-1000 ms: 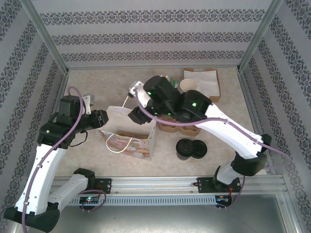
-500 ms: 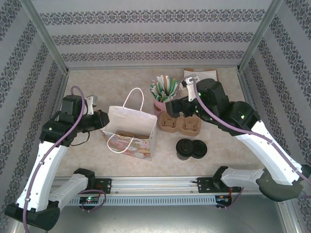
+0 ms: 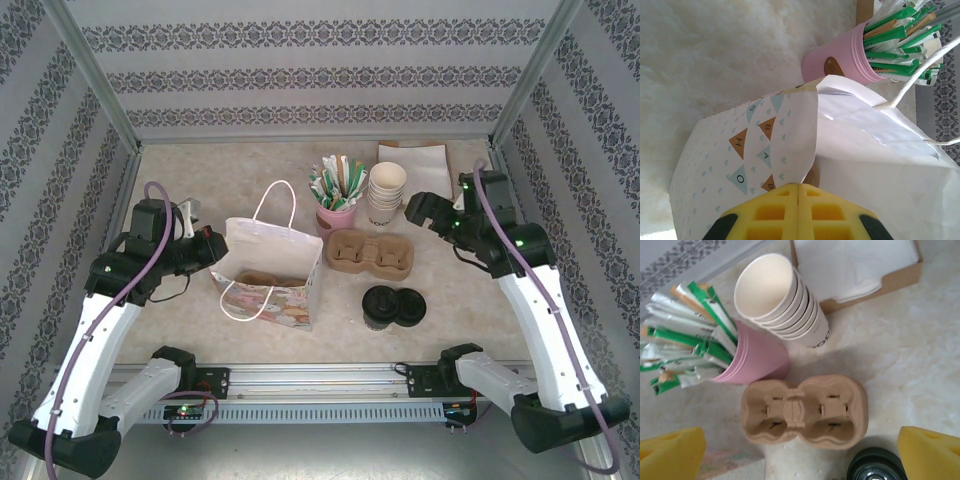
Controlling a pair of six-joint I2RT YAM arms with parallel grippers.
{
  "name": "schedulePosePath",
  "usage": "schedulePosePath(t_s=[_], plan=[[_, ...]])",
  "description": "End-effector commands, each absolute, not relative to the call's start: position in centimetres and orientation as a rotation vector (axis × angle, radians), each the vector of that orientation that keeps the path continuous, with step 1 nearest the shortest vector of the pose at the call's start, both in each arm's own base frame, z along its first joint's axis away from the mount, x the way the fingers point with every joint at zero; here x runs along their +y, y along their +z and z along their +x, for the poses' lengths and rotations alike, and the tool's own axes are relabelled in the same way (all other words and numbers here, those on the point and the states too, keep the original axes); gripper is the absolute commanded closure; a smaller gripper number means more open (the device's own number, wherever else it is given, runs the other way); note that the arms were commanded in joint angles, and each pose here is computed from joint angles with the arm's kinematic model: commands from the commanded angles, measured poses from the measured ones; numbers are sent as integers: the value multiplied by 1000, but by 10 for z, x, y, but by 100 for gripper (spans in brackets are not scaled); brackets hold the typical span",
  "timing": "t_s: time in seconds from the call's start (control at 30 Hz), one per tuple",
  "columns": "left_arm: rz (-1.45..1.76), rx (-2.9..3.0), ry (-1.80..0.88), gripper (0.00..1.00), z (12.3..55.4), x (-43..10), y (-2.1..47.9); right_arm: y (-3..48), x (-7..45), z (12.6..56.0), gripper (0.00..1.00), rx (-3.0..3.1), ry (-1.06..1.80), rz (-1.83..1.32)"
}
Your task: Pack the takeout coffee
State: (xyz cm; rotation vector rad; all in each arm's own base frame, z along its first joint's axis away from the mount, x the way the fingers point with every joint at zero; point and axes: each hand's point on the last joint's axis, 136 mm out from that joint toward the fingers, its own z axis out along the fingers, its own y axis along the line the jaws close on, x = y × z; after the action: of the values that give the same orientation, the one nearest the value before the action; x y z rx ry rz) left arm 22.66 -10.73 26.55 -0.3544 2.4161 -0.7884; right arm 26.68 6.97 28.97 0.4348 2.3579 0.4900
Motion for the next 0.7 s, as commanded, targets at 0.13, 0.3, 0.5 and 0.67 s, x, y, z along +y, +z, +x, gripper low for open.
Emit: schedulePosePath(t_s=[0.13,0.3,0.5,0.67], plan=[[-390,2395,-834,100,232,-122,268,243,81,258,2,2554,555,327],[-404,2380,-847,100,235,-131,268,229,69,254,2,2516,526,451],[-423,2405,-840,100,236,-139,266,221,98,229,2,2708,366,138],[-479,2391,-790,100,234,-129,266,216,117,201,10,2782,295,19]])
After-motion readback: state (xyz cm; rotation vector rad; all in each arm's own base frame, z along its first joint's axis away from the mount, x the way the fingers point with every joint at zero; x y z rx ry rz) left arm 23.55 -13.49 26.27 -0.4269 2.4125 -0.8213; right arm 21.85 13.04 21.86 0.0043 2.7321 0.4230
